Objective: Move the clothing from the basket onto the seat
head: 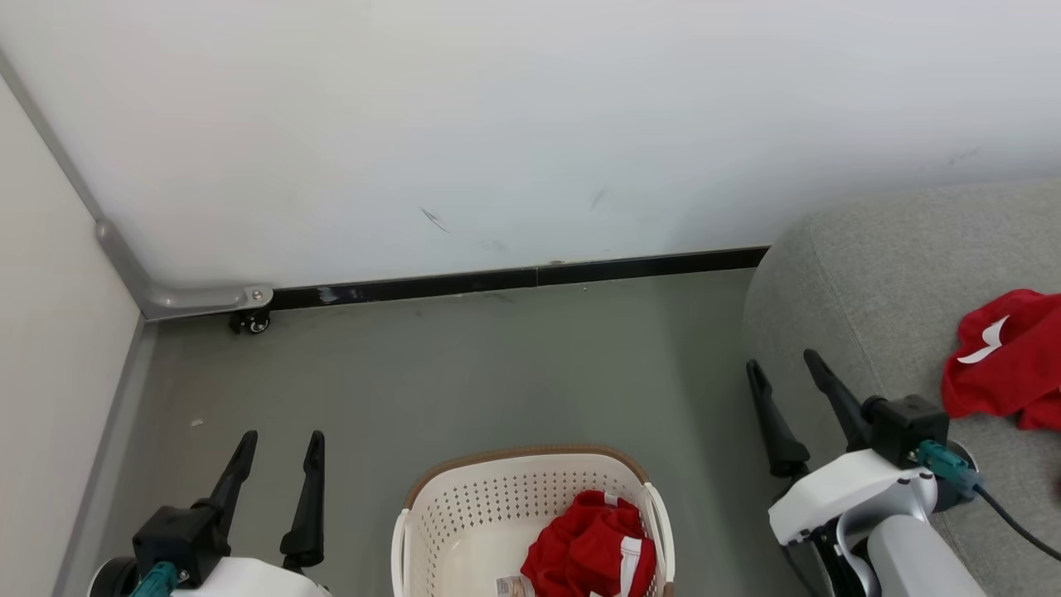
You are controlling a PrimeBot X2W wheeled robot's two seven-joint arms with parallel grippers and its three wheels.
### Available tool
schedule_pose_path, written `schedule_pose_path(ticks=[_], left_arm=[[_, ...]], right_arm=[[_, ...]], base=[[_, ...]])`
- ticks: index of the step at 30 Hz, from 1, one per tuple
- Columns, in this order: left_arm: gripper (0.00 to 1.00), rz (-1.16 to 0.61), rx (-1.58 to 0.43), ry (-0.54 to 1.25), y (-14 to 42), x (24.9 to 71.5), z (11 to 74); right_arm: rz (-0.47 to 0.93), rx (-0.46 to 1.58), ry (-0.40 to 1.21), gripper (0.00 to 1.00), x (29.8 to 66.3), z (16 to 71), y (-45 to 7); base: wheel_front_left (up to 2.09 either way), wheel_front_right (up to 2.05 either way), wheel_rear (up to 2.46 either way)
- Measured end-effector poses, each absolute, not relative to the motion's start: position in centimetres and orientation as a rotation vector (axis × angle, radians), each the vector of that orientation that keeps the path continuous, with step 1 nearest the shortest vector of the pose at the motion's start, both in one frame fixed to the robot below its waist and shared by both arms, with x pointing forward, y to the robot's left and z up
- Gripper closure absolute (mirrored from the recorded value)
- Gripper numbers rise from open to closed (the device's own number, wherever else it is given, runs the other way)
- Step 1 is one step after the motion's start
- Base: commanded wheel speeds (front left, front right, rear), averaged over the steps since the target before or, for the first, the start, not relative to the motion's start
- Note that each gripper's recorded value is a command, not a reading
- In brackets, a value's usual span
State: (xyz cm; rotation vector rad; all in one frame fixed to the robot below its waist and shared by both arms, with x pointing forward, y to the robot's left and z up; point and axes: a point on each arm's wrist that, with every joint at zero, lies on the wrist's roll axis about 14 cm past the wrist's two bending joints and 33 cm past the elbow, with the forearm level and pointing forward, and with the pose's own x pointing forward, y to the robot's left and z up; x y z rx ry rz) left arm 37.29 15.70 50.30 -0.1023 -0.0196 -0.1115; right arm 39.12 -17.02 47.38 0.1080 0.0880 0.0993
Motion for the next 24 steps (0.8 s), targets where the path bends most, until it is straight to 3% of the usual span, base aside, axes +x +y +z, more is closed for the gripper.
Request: schedule_pose_path(ticks=[24], left_arm=[[0.0,-0.062,-0.106,-0.018,16.4,35.4,50.0]], right_arm=[[0.1,0.123,0.189,0.0,35.7,45.2,-16.3]], base=[[0.0,0.0,0.0]])
